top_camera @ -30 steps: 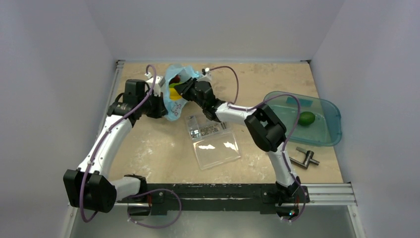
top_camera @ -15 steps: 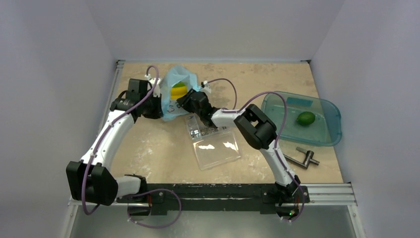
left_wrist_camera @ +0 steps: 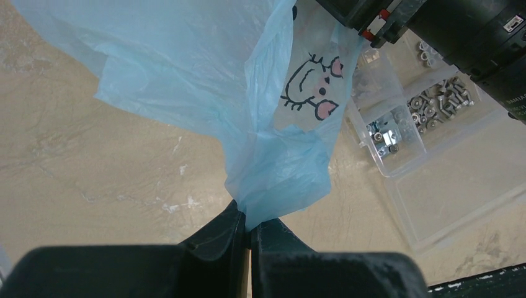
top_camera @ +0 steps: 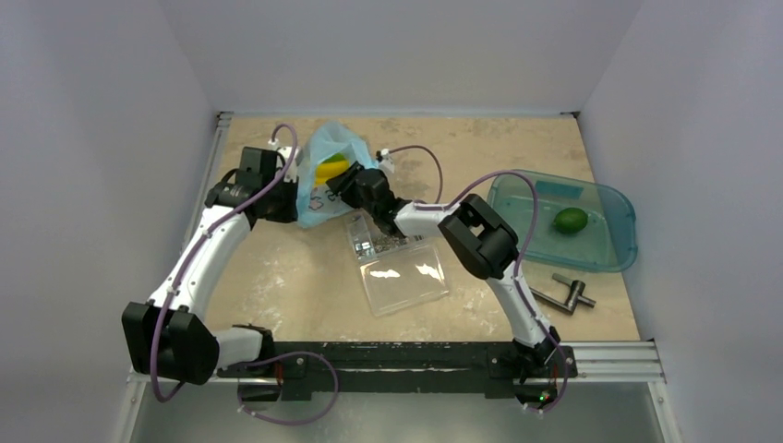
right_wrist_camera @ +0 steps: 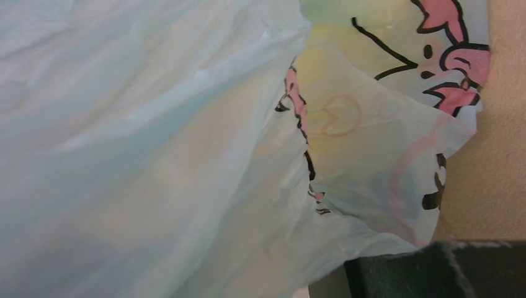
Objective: Take the fake fruits out of the plastic bag
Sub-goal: Adjust the plastic bag at the center of the board, then take out the fake fruit from the plastic bag, then place the fake fruit in the bin, then adjust the plastic bag at the center of the board.
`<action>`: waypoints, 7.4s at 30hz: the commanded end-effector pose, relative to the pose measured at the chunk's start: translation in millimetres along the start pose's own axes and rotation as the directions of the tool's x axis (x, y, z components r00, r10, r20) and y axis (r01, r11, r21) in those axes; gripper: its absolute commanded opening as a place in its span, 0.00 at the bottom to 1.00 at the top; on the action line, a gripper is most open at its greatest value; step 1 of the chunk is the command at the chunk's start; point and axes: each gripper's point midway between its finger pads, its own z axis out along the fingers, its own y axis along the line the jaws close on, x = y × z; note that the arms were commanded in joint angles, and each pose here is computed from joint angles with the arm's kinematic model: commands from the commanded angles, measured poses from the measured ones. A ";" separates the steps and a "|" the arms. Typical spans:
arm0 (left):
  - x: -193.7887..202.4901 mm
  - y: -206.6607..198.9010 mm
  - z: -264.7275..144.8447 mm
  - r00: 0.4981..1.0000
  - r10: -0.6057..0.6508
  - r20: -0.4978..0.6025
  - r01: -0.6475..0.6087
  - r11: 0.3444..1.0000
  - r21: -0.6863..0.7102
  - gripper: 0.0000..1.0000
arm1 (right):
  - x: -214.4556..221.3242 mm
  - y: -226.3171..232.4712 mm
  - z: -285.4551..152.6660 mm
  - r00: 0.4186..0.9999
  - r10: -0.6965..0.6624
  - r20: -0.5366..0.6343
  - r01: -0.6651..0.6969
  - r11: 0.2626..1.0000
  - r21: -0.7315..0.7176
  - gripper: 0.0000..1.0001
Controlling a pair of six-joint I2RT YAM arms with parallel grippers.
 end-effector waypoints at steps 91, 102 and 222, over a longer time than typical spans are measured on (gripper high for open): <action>-37.0 1.7 -42.0 0.960 0.098 0.261 -0.055 0.984 -0.168 0.00 | -53.4 95.5 -71.2 0.978 0.020 -0.209 -0.135 0.823 -0.552 0.00; -30.5 -15.0 -27.2 0.976 0.120 0.180 -0.108 0.991 -0.077 0.00 | -95.2 104.9 -109.2 0.975 -0.054 -0.215 -0.099 0.762 -0.640 0.00; -20.3 -9.5 -13.4 0.990 0.129 0.060 -0.123 0.988 -0.093 0.00 | -19.5 119.4 -135.7 0.954 -0.298 0.007 0.272 0.858 -0.436 0.38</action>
